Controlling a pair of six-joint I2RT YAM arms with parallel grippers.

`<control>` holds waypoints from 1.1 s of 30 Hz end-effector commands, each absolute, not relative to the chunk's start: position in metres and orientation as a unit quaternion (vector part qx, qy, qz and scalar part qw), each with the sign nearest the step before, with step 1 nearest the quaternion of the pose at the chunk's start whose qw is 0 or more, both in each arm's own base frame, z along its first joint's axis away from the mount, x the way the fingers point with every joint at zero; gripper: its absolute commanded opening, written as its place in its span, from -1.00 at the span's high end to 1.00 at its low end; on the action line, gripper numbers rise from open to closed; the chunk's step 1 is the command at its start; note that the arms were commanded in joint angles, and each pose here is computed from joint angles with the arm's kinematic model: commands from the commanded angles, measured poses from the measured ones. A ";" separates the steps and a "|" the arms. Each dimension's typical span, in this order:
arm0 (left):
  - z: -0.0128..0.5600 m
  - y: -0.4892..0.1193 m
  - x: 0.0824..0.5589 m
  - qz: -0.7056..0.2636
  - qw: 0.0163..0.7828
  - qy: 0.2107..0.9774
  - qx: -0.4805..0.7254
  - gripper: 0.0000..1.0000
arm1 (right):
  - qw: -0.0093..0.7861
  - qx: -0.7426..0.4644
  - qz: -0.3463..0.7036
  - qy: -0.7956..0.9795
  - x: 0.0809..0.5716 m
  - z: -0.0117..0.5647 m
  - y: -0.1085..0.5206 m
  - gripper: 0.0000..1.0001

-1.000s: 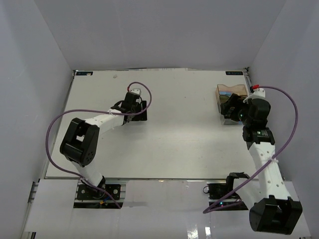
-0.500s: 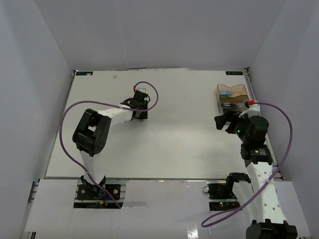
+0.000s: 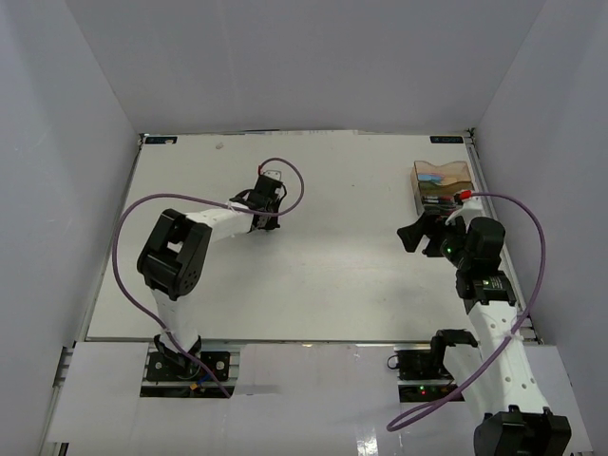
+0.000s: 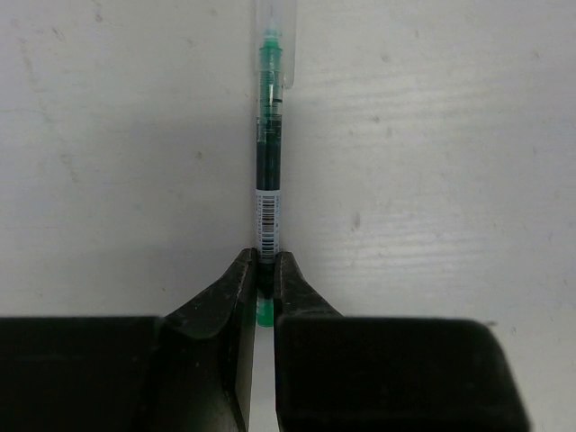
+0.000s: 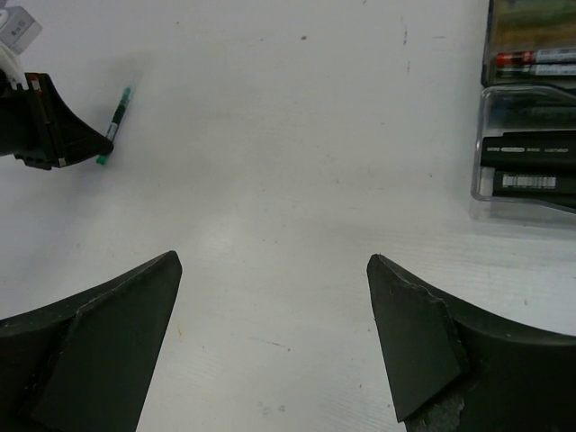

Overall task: Sort the stationery into containers
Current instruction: Pick up the pen from the center of the board.

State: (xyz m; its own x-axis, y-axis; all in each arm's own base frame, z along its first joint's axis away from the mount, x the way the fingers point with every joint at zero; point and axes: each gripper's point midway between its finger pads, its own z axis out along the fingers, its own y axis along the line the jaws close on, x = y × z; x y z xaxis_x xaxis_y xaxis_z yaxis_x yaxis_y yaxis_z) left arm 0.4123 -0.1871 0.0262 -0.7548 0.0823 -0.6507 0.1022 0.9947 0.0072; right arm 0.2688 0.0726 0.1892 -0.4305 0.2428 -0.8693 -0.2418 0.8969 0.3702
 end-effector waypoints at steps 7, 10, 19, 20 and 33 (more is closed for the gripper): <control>0.096 -0.253 0.346 -0.118 0.383 0.883 0.242 0.89 | 0.490 -0.076 0.347 0.796 0.261 0.206 0.153 -0.82; 0.127 -0.273 0.322 -0.168 0.411 0.844 0.301 0.90 | 0.465 -0.087 0.377 0.796 0.259 0.205 0.178 -0.82; 0.172 -0.295 0.265 -0.264 0.457 0.743 0.412 0.88 | 0.429 -0.122 0.438 0.780 0.267 0.224 0.251 -0.84; 0.172 -0.294 0.261 -0.267 0.458 0.739 0.416 0.88 | 0.423 -0.120 0.439 0.784 0.270 0.221 0.256 -0.86; 0.186 -0.295 0.255 -0.279 0.489 0.710 0.423 0.88 | 0.405 -0.121 0.467 0.777 0.288 0.226 0.290 -0.82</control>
